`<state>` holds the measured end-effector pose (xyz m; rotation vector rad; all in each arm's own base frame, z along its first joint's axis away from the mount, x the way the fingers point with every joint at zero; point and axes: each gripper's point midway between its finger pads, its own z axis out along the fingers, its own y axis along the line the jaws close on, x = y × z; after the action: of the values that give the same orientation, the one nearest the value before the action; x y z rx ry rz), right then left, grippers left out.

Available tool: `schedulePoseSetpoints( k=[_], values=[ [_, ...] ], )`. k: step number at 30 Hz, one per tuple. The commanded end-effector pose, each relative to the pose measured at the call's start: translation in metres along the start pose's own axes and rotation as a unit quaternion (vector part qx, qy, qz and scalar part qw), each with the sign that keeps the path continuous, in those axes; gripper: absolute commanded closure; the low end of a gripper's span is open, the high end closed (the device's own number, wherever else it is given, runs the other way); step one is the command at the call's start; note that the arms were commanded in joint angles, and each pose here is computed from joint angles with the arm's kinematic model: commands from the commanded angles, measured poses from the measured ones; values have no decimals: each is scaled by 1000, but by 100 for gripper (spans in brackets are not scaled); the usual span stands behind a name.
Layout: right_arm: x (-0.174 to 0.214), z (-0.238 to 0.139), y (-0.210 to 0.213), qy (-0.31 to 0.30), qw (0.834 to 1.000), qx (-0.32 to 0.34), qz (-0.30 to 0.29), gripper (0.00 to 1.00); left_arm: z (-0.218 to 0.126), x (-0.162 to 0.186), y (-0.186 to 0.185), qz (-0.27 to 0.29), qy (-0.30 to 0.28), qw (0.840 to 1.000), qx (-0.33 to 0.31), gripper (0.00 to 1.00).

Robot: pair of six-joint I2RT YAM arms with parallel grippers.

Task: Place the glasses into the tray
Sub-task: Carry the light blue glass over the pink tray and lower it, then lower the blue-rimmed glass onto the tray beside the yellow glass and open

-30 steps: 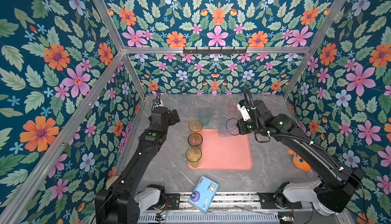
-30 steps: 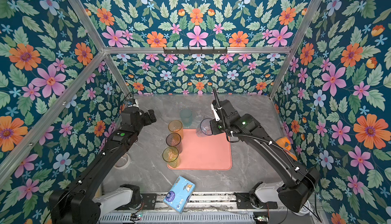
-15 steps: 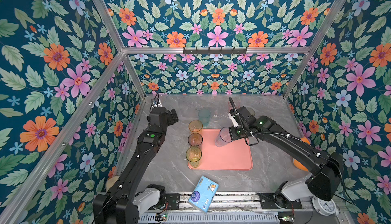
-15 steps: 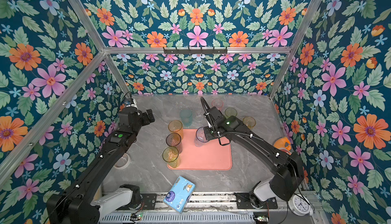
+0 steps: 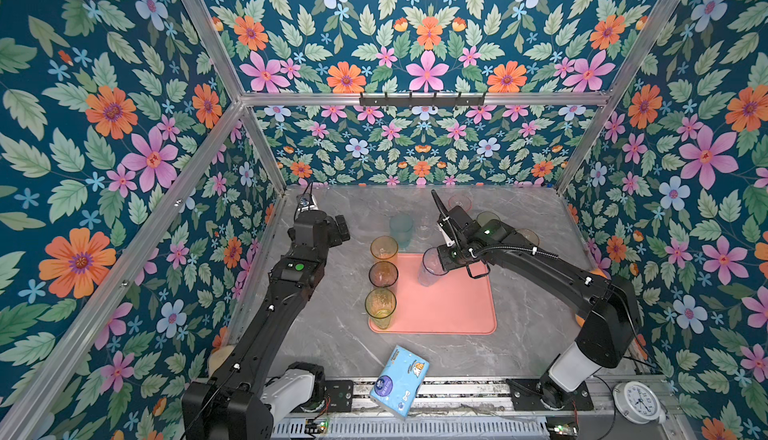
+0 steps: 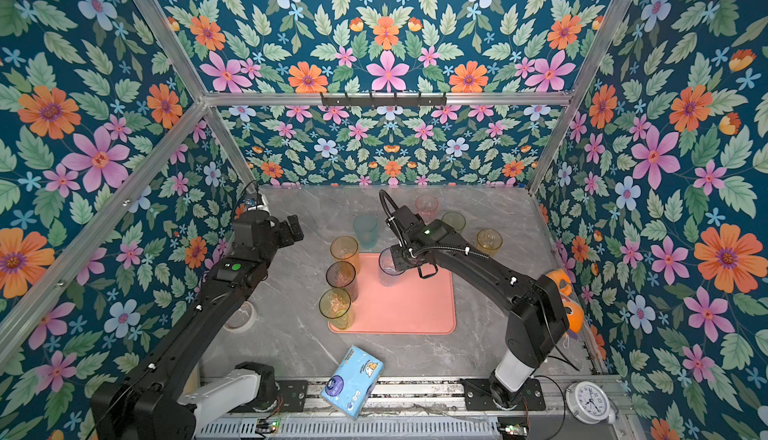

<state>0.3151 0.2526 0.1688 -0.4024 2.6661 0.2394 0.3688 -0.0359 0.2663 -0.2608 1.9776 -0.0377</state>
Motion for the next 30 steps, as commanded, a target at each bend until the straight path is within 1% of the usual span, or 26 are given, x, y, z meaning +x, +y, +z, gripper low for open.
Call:
schedulePoseSetpoints(
  k=[1,30],
  values=[
    [0,9,-3,11,1000,10,1,100,0,0,1,5,0,1000,-4,1],
    [-13,27,-8,42,999,30,7,100,-2,4,4,6,3,1000,-6,1]
  ],
)
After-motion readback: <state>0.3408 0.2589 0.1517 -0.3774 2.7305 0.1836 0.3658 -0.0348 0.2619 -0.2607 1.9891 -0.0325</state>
